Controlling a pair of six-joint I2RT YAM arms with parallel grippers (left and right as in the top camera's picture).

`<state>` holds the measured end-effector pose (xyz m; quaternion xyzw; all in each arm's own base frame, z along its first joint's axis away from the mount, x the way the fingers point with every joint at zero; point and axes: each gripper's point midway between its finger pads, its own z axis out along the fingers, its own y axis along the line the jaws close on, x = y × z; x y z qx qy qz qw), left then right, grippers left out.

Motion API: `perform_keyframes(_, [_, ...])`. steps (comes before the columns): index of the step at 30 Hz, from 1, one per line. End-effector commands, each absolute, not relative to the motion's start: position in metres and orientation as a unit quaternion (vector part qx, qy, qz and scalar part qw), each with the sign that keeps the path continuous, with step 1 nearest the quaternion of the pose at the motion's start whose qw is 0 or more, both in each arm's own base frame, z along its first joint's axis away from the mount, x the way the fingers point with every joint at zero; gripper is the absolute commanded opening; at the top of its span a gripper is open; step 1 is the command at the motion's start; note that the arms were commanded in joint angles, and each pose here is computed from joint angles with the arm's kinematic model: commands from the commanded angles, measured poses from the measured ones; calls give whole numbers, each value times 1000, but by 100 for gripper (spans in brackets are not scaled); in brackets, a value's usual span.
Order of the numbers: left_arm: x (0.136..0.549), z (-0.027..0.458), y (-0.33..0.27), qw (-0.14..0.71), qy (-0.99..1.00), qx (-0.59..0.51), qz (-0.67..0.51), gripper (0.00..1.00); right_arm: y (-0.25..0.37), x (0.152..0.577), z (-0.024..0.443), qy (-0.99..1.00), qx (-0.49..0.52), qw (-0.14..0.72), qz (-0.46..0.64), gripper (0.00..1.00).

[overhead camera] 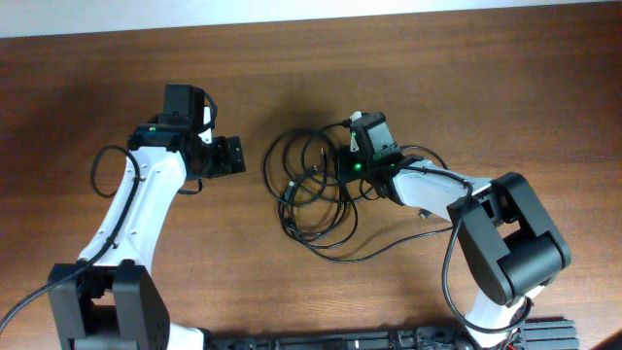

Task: Untangle cables
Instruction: 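Drag one cable to the right side with the right gripper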

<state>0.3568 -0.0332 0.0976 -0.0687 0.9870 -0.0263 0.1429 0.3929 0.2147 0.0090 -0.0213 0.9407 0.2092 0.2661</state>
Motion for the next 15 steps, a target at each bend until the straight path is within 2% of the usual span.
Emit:
perform_keyframes(1, [357,101,-32,147,986,-75,-26,98,215,393,4,943,-20,262,203,15])
perform_keyframes(6, [357,101,-32,147,986,-75,-26,98,215,392,3,944,-20,261,202,9])
perform_keyframes(7, [358,101,-32,148,986,-75,-26,98,215,392,3,944,-20,260,202,5])
perform_keyframes(10, [358,101,-32,148,986,-75,-26,98,223,388,9,940,-47,255,223,4])
perform_keyframes(11, [357,101,-32,147,986,-75,-26,100,224,392,29,931,-76,277,223,4])
perform_keyframes(13, [357,101,-32,148,986,-75,-26,99,218,405,123,898,-88,358,239,4])
perform_keyframes(15, [358,101,-32,148,986,-75,-26,99,225,391,217,849,-113,424,293,4])
